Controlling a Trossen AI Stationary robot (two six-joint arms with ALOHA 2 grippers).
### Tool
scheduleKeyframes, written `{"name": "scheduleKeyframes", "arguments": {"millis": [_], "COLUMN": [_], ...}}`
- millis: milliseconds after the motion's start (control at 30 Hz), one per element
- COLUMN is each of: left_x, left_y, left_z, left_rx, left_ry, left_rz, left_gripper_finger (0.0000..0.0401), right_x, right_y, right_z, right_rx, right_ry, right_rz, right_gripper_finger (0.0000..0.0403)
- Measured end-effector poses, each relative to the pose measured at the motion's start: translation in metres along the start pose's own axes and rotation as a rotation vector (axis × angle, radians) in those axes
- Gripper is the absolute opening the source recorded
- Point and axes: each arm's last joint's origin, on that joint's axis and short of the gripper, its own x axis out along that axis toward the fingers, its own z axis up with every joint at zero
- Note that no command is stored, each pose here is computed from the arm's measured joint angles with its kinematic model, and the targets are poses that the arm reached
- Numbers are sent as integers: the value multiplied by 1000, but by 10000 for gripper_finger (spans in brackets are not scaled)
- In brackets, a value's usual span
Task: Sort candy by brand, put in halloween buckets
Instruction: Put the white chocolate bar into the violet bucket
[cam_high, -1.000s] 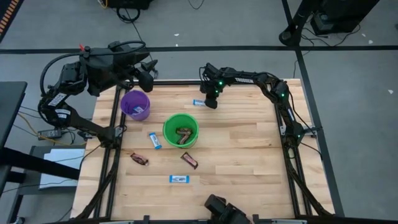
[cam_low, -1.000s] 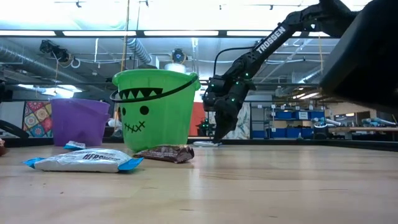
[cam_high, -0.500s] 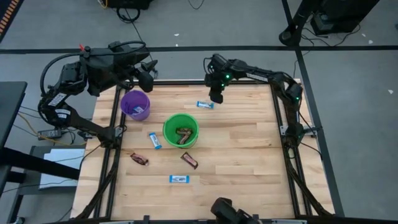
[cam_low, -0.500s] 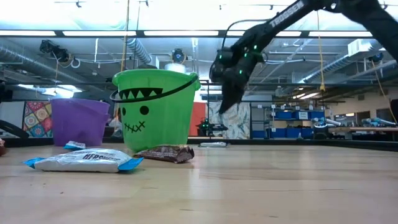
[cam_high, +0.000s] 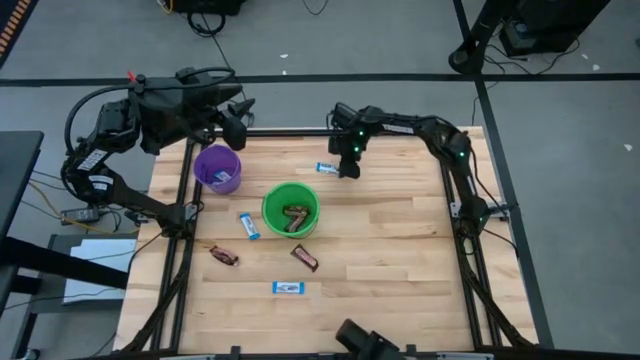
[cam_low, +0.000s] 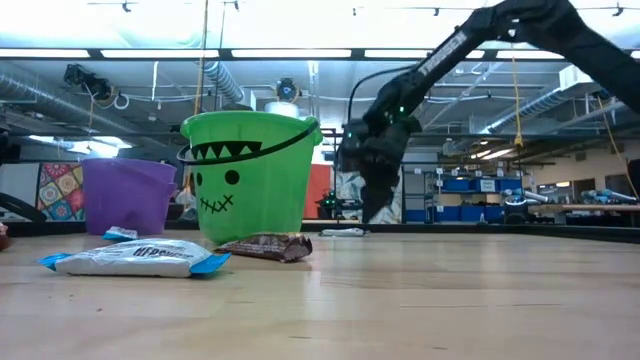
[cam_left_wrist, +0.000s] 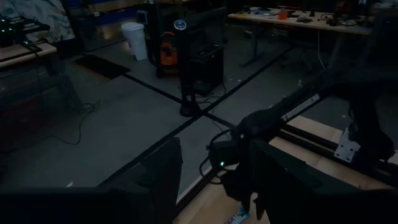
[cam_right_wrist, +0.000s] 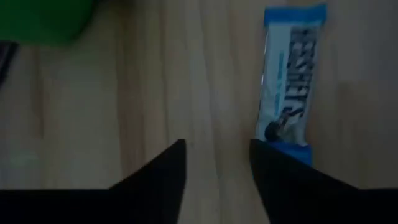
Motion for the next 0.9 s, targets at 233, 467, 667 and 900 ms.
{"name": "scheduleKeyframes", "arguments": {"millis": [233,467,667,900], "left_x": [0,0,0,1], "left_y": [0,0,0,-1], "left_z": [-2,-2,-2,-7], "left_rx": [6,5,5,-14], "left_ry": [14,18,18,71], "left_rz": [1,0,1,-34], "left_gripper_finger": [193,193,193,193], "right_x": [21,23,19,16], "right_y": [-4,-2,-3,-5], "right_z": [4,11,1,-6], "right_rx": [-32,-47,15,57], "right_ry": [29,-1,73,114], "right_rz": [-59,-129,-99,-63], "right_gripper_finger": [266,257,246,244]}}
